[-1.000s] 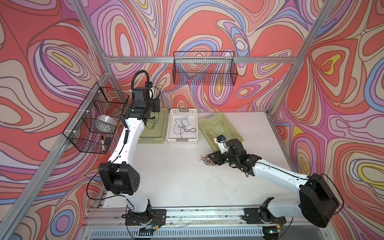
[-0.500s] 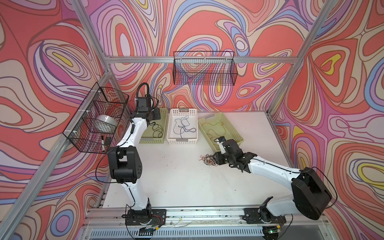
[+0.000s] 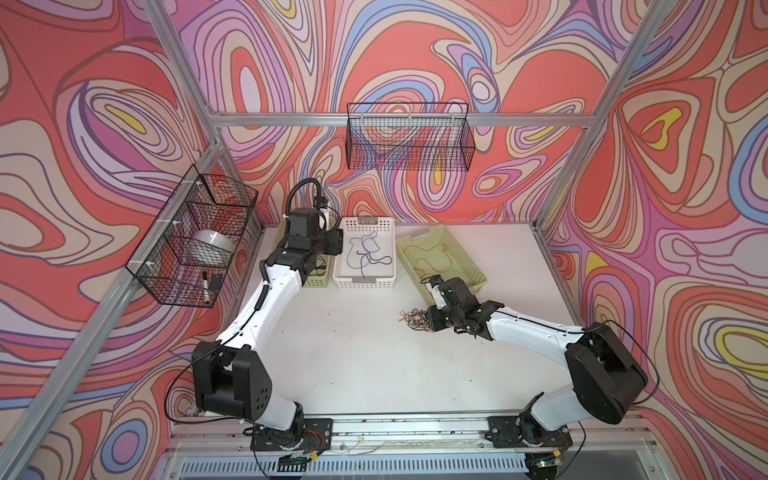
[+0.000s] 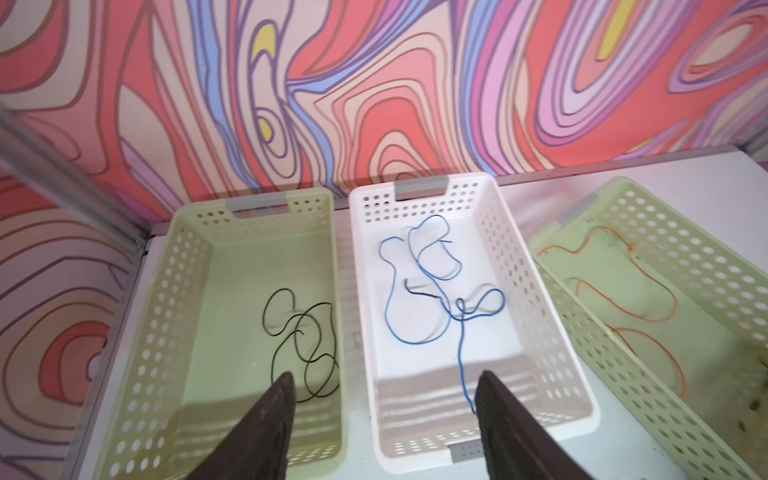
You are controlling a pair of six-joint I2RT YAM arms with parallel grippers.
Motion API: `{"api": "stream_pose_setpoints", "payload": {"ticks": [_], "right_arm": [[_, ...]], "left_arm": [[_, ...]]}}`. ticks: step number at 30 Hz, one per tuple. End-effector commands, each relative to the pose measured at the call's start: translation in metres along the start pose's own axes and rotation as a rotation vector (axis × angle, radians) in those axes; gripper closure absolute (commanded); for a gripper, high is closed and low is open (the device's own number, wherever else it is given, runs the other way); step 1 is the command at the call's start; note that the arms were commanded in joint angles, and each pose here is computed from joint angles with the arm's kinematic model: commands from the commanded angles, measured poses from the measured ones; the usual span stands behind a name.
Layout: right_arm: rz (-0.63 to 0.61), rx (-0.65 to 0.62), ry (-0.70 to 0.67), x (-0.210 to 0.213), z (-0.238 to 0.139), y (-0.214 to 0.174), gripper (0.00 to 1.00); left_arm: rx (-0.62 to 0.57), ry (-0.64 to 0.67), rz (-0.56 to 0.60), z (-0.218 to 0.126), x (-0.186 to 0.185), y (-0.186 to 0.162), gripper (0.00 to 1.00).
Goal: Untangle the cables
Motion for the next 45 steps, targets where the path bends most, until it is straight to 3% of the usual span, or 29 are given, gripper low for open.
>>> {"api": "stream_pose_setpoints", "payload": {"ticks": [1,4,12,20,25,29,38,45], "right_arm": [[-0.051,0.002,0.017,0.003,-0.007,0.002,0.92],[-0.079,-0.019,0.039,0.007,-0.014,0.007,1.0],[-0.087,-0.112,0.087,0.019,-0.044,0.026,1.0],[-0.158,-0.219,0.188,0.041,-0.078,0.049,1.0],[-0.173,-0.211,0.219,0.048,-0.079,0.051,1.0],[-0.158,-0.249,0.249,0.053,-0.086,0.058,1.0],[-0.18,-0.39,0.363,0.075,-0.123,0.081,1.0],[-0.17,-0.459,0.323,0.071,-0.142,0.095,1.0]], "left_arm": [[-0.069,-0.079,0.077,-0.018,-0.028,0.006,0.3],[-0.068,-0.164,0.096,-0.029,-0.055,-0.005,0.3],[-0.001,-0.394,0.178,-0.042,-0.131,-0.067,0.31],[-0.018,-0.646,0.122,-0.054,-0.186,-0.106,0.31],[0.032,-0.697,0.109,-0.047,-0.216,-0.124,0.31],[0.07,-0.698,0.088,-0.035,-0.23,-0.139,0.31],[0.126,-0.582,0.043,-0.002,-0.221,-0.17,0.34],[0.204,-0.407,0.067,0.019,-0.193,-0.204,0.5]]}}
Point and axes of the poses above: each gripper's point midway between its finger pads, its own z axis out along the fingers, its own x axis along the line the jaws close on, y = z × x, the point moved 1 cm from there along -z, back along the fingers, and after that the axes turned 3 degrees about -z, right-handed, at the moved point
